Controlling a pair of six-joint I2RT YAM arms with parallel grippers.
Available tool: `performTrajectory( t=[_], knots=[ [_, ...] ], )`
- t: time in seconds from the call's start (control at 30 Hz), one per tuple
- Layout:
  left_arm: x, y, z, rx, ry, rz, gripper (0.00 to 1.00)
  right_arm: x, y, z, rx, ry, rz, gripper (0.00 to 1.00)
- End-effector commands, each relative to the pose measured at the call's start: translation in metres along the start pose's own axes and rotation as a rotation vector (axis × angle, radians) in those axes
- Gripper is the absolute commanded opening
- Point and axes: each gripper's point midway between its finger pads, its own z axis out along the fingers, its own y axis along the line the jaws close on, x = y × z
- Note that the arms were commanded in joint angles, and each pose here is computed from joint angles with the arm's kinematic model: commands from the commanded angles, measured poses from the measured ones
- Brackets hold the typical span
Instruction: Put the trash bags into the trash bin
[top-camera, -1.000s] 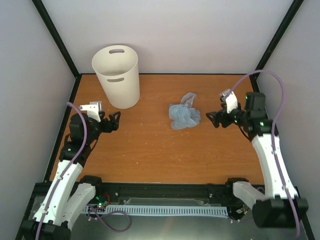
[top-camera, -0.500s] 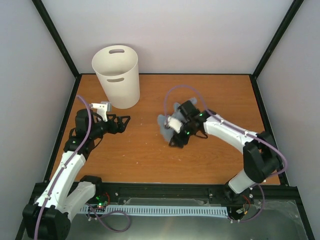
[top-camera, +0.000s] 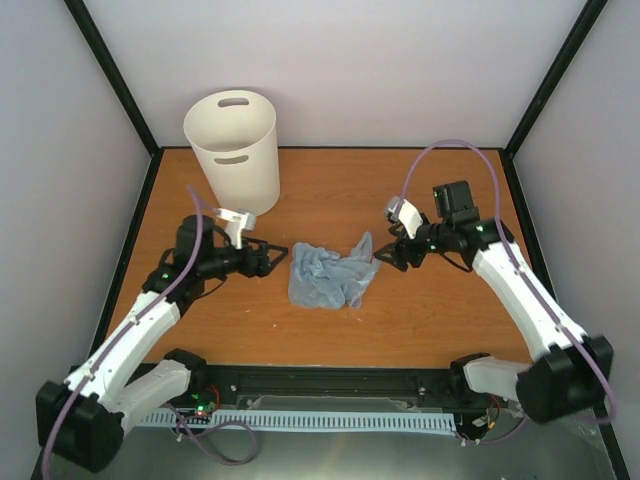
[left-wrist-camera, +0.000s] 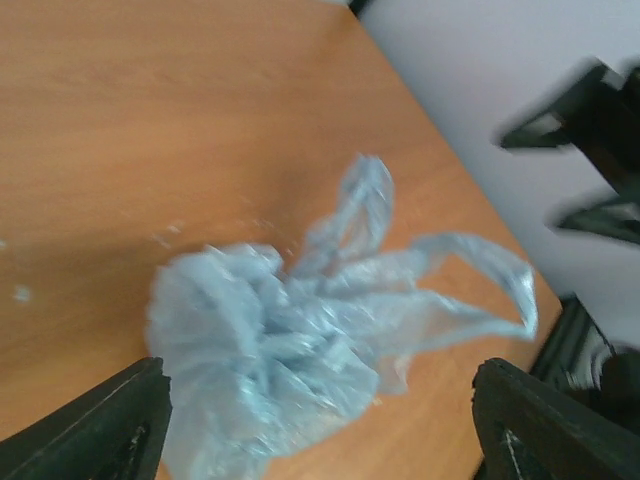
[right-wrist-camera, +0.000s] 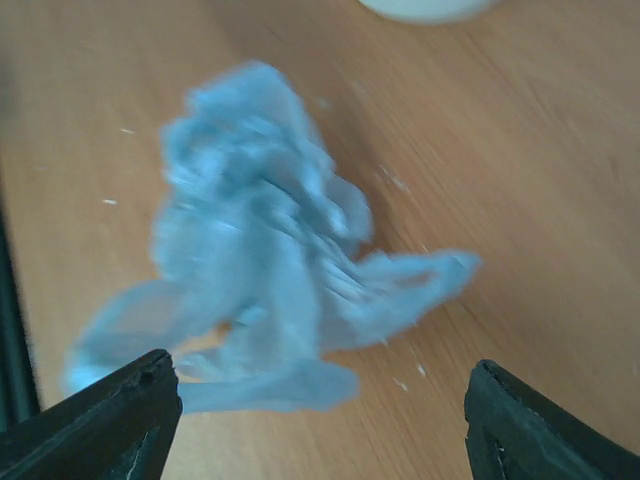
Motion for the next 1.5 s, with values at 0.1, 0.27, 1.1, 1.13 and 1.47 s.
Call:
performTrajectory(
  t=[0.1, 0.27, 1.1, 1.13, 1.47],
  knots=[
    [0.047, -0.036, 0.040, -0.038, 0.226, -0.023, 0.79, 0.053, -0.024, 0.019, 0.023, 0.105, 0.033, 0.86],
    [0.073, -0.031, 0.064, -0.081, 0.212, -0.039, 0.79, 0.060, -0.003, 0.022, -0.078, 0.128, -0.032, 0.88],
    [-0.016, -0.025, 0.067, -0.253, -0.066, 0.013, 0.86, 0.054, 0.008, 0.004, 0.121, 0.122, 0.063, 0.87],
    [-0.008, -0.034, 0.069, -0.204, -0.037, 0.009, 0.85, 0.057, -0.004, 0.003, 0.135, 0.114, 0.126, 0.85],
    [0.020, -0.018, 0.106, -0.250, 0.088, -0.052, 0.87, 0.053, -0.025, 0.049, -0.116, 0.125, 0.464, 0.89]
  ],
)
